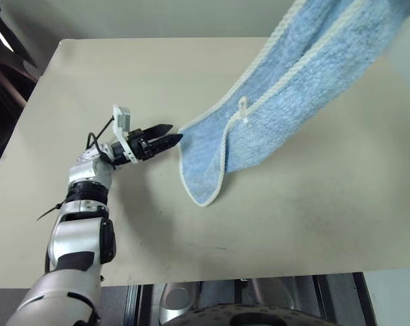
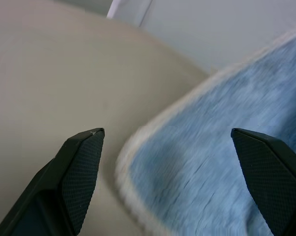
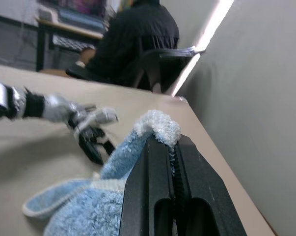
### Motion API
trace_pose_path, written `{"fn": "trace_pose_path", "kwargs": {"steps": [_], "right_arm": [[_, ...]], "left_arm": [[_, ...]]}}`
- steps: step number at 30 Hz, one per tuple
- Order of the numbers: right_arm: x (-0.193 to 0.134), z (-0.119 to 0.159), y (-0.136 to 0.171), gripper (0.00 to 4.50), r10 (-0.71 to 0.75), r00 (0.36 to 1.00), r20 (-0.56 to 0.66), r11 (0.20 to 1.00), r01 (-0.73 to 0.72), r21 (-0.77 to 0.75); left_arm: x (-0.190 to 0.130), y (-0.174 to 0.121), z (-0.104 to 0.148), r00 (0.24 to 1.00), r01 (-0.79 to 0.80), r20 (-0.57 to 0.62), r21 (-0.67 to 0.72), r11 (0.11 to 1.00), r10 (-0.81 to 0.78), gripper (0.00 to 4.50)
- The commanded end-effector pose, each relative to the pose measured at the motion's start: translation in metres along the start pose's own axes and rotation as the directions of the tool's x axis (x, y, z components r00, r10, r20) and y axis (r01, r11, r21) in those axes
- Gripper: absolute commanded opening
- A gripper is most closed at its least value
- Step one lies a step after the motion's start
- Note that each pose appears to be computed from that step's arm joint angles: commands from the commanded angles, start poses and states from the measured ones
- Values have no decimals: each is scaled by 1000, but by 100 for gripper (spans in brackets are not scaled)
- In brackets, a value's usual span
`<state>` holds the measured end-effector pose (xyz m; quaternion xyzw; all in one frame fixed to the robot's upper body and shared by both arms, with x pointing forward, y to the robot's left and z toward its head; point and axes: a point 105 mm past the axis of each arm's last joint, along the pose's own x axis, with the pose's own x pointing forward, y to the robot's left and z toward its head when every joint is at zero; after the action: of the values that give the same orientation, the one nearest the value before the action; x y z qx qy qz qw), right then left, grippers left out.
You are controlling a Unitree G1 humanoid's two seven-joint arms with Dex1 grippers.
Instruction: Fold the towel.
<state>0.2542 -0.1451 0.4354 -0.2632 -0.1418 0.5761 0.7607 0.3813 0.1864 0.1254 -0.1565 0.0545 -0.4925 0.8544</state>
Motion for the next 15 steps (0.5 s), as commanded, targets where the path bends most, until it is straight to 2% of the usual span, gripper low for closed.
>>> {"fn": "trace_pose_path", "kwargs": {"steps": [1, 15], "right_arm": [[-5, 17, 6, 3, 14, 999, 41, 999, -12, -44], [0, 32, 24, 3, 79, 993, 88, 996, -76, -45]], "left_arm": [[7, -8, 6, 997, 74, -29, 42, 996, -73, 450], [39, -13, -17, 995, 96, -13, 11, 995, -96, 450]]}}
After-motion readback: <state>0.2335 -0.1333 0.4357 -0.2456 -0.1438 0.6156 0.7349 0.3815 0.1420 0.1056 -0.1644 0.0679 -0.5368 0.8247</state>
